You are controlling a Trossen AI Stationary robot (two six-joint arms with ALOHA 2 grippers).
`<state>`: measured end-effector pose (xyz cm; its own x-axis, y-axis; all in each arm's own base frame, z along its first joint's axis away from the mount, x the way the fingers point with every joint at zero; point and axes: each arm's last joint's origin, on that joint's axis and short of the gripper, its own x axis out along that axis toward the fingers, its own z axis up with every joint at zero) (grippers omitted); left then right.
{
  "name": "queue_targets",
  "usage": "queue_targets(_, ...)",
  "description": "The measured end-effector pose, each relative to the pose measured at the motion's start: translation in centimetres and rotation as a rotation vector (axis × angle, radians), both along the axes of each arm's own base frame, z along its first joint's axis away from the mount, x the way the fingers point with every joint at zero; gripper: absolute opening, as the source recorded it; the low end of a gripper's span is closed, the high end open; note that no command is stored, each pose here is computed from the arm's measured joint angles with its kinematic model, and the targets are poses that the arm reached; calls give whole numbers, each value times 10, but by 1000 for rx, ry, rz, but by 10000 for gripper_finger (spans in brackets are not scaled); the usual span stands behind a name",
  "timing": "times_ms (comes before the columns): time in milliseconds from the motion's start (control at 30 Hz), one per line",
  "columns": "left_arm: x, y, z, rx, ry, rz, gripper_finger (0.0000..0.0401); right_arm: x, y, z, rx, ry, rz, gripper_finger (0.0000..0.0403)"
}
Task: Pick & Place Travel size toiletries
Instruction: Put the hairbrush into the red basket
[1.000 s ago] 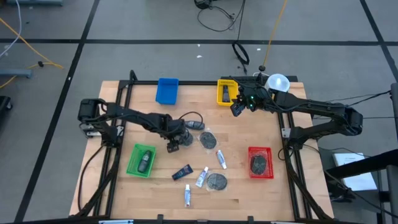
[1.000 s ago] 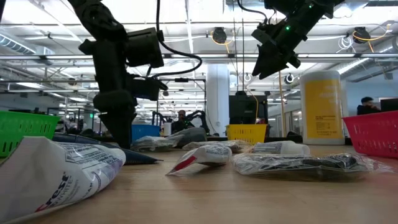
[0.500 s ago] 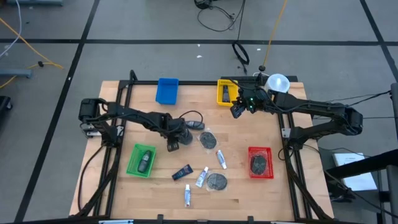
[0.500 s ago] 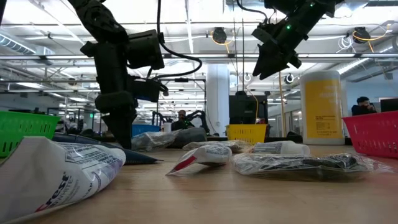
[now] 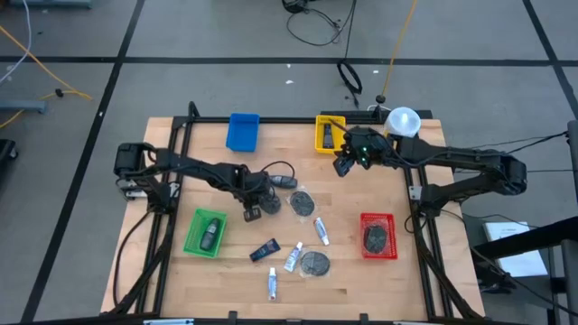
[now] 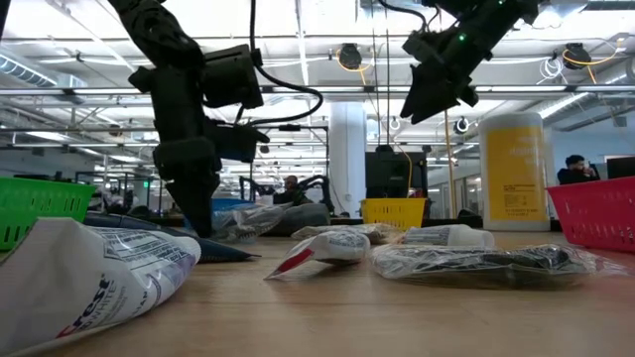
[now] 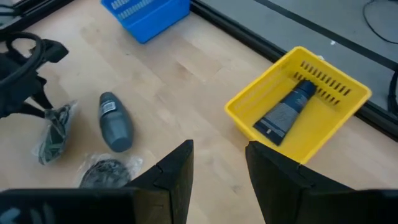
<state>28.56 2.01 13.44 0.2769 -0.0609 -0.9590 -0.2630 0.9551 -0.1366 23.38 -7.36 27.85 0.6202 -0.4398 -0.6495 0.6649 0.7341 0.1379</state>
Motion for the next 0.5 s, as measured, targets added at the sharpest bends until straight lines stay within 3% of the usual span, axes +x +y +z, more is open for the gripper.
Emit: queue_targets(500,15,-29,22,-60,-233,62,1,13,46,3,-1,-42,206,139)
